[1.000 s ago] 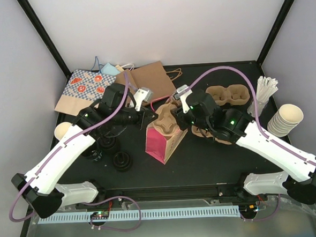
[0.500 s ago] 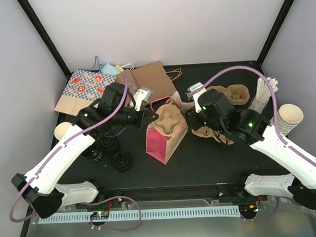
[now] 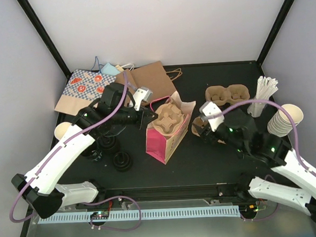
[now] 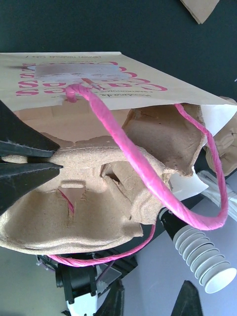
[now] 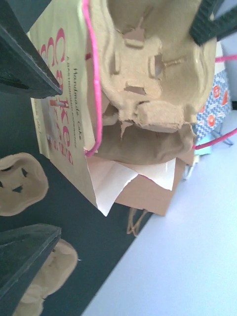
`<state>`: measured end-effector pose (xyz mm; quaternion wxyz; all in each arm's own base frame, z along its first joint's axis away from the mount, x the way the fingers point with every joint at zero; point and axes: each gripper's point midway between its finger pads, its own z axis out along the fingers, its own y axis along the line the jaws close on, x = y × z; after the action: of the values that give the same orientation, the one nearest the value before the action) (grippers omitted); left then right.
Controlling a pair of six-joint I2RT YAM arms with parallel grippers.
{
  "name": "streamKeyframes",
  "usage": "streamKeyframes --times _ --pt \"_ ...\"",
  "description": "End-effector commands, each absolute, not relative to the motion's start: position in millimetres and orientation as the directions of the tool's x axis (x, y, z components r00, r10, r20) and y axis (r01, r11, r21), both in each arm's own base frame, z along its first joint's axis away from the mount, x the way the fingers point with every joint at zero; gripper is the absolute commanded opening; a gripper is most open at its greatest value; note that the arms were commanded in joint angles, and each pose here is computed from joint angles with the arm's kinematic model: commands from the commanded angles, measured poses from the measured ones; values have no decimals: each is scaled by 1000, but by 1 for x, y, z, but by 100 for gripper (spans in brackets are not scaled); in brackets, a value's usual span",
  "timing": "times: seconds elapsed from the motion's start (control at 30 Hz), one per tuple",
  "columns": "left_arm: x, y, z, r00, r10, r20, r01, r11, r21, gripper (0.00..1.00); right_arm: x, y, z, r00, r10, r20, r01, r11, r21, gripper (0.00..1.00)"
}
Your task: Pack the takeout coffee
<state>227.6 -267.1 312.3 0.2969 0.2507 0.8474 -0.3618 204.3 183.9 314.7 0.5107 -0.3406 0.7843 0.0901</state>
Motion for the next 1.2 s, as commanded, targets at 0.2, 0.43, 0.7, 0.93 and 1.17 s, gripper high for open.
streamKeyframes --times 0.2,0.43,0.7,0.93,1.17 --pt "225 -264 325 -672 194 -714 661 591 -461 2 208 203 335 207 -563 -800 -612 563 -555 64" --pt "225 -263 323 -677 190 -711 656 594 -466 2 204 218 323 410 -654 -636 -567 363 -739 53" --pt "225 -263 323 -677 188 -711 656 592 -468 2 207 225 313 473 -690 -548 -525 279 -804 47" --pt "225 -263 323 -678 186 -711 655 590 -471 2 203 232 312 536 -665 -520 -501 244 -830 43" --pt "227 -262 321 -683 187 -707 651 595 -472 2 199 232 315 536 -645 -545 -514 263 -817 18"
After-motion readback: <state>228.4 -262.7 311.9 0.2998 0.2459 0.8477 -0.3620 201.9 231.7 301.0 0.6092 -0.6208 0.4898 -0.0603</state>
